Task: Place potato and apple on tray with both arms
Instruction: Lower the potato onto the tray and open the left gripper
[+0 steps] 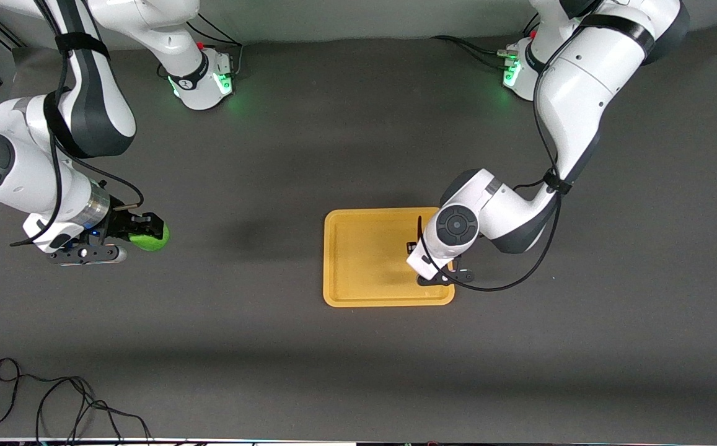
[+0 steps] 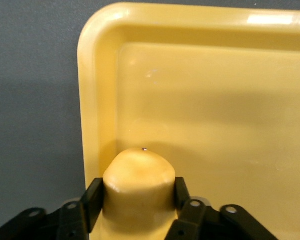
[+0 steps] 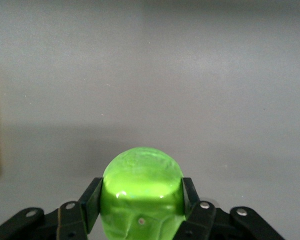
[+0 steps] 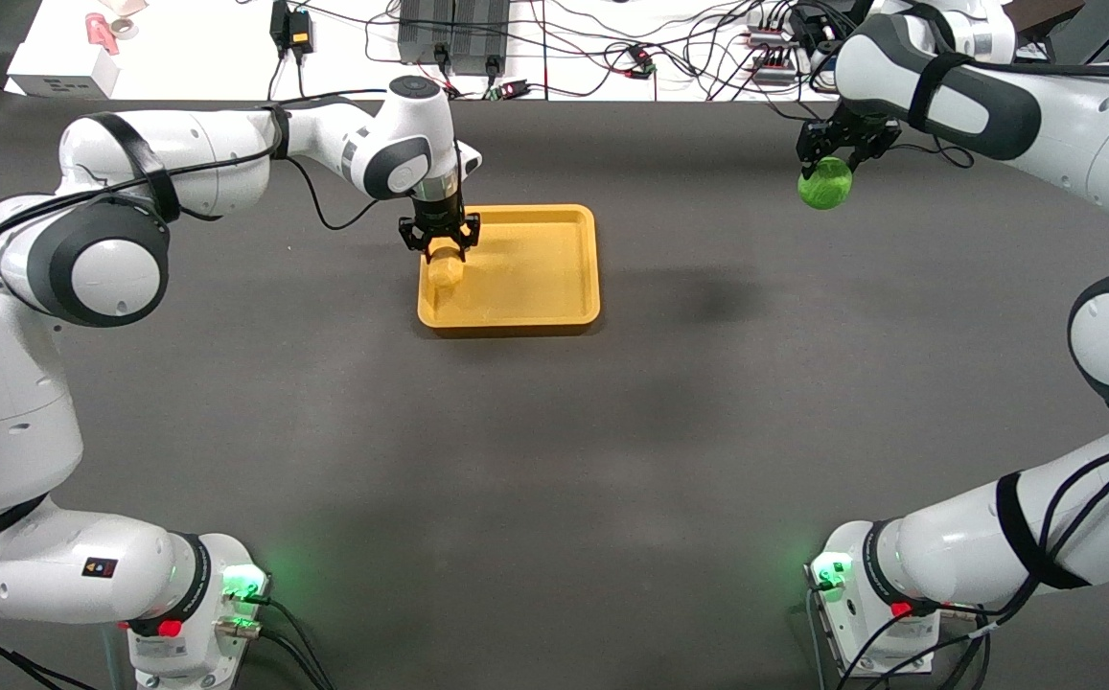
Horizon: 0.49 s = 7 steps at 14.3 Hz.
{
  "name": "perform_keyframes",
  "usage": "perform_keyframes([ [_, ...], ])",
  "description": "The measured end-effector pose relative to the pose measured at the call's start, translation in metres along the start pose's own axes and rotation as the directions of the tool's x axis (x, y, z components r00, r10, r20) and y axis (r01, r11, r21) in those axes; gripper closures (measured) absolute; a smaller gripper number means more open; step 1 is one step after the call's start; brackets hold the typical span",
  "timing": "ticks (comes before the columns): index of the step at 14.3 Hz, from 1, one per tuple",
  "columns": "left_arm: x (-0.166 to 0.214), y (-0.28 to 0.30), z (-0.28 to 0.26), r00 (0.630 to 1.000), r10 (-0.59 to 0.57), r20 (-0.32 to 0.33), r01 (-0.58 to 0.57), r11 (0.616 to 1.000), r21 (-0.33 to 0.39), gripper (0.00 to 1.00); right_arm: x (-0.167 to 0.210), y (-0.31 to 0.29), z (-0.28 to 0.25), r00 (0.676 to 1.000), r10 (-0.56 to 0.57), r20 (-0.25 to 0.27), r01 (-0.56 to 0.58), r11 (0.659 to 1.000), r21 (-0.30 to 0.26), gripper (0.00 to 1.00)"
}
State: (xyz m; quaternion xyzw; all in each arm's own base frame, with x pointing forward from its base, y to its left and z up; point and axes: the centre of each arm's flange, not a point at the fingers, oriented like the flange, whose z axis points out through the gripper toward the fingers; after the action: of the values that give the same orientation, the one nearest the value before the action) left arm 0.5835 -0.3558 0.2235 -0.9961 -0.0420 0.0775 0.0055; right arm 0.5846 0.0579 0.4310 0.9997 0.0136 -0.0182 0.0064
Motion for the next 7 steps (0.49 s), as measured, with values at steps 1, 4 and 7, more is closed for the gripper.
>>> perform_keyframes([
  [1,0.000,0.000,0.001,1.000,0.000,0.000,0.000,1.000,0.001,0.22,0.000,-0.001,0.000,1.000,0.000,0.000,0.000,1.000,0.003,0.32],
  [4,0.001,0.000,0.003,1.000,0.005,-0.003,-0.005,1.000,0.007,0.07,-0.001,-0.017,-0.002,1.000,-0.009,-0.001,0.009,0.999,0.037,0.32],
  [7,0.002,-0.002,0.002,1.000,0.004,-0.007,-0.004,1.000,0.009,0.00,0.002,-0.048,-0.010,1.000,-0.018,-0.018,0.019,0.999,0.051,0.32],
])
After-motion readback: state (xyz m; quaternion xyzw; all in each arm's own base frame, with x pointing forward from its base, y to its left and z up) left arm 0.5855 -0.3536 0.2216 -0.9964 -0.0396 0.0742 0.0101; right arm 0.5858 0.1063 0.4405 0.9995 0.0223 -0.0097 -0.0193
